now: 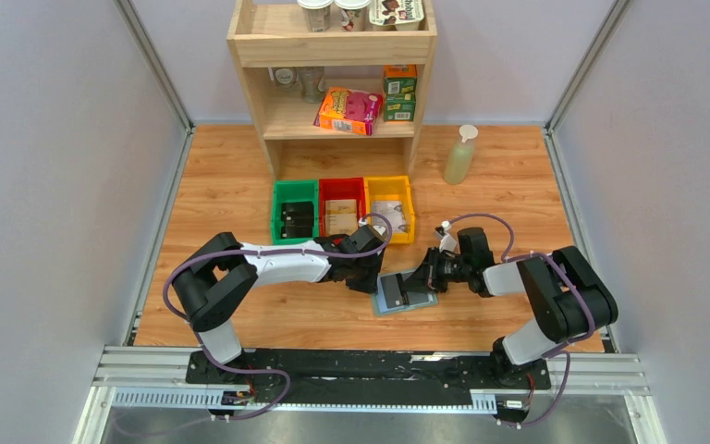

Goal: Take the credit cards out of the card holder
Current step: Remove the credit card from the card holder.

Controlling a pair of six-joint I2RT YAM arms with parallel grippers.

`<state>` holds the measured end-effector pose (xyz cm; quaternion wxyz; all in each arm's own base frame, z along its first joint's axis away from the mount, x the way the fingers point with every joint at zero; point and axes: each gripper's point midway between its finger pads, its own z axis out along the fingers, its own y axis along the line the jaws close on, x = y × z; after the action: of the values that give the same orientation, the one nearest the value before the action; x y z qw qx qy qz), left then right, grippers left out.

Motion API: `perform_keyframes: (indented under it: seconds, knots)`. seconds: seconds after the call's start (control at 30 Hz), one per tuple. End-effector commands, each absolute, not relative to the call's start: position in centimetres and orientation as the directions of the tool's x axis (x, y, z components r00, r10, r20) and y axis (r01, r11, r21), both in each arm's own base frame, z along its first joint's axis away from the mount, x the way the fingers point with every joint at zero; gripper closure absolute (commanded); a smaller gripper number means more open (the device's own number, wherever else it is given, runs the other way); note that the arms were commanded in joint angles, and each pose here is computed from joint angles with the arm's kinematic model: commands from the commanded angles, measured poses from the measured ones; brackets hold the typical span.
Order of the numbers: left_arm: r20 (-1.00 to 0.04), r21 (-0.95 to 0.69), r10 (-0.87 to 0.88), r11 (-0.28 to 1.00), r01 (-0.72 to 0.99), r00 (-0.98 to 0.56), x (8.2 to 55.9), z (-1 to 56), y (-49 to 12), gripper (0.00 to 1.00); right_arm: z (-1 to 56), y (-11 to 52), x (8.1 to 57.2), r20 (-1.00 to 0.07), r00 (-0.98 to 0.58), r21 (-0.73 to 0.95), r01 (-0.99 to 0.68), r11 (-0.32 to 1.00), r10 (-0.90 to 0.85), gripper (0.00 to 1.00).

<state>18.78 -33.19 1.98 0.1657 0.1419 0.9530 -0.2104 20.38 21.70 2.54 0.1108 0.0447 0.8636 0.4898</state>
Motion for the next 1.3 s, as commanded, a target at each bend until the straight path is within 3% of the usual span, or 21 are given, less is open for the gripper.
perform_keyframes:
  seconds: [0.0,0.4,0.63,0.77,0.87,0.97,1.13,1.27]
  knots:
    - [-0.371,-0.260,0.231,0.904,0.339,-0.900,18.8,0.2,-30.9,1.00,3.5,22.2,21.3,-0.203,-0.964,0.863,-0.093,0.496,0.172,1.00]
    - [-0.374,-0.259,0.227,0.906,0.336,-0.900,18.7,0.1,-30.7,1.00,3.4,17.6,21.3,-0.225,-0.936,0.744,0.015,0.668,0.272,1.00]
    - [-0.424,-0.280,0.197,0.900,0.335,-0.884,19.4,1.6,-30.9,0.99,5.4,15.6,21.6,-0.317,-0.896,0.670,0.020,0.742,0.311,1.00]
    - [-0.490,-0.287,0.166,0.897,0.338,-0.856,20.2,3.7,-30.9,0.87,7.5,15.2,21.6,-0.368,-0.864,0.675,0.006,0.738,0.344,1.00]
    - [-0.534,-0.296,0.131,0.896,0.330,-0.835,20.7,5.3,-30.6,0.64,9.4,15.3,21.7,-0.400,-0.830,0.702,-0.006,0.712,0.388,1.00]
    - [-0.589,-0.339,0.055,0.888,0.309,-0.806,21.2,7.9,-30.4,0.47,11.5,15.5,21.9,-0.427,-0.787,0.744,-0.025,0.668,0.446,1.00]
    - [-0.635,-0.497,-0.111,0.816,0.295,-0.764,21.3,11.9,-31.1,0.35,15.9,16.3,21.7,-0.415,-0.695,0.860,-0.089,0.503,0.587,1.00]
    - [-0.616,-0.688,-0.301,0.655,0.312,-0.728,20.9,16.7,-32.5,0.32,18.4,16.3,21.4,-0.381,-0.620,0.912,-0.131,0.388,0.686,1.00]
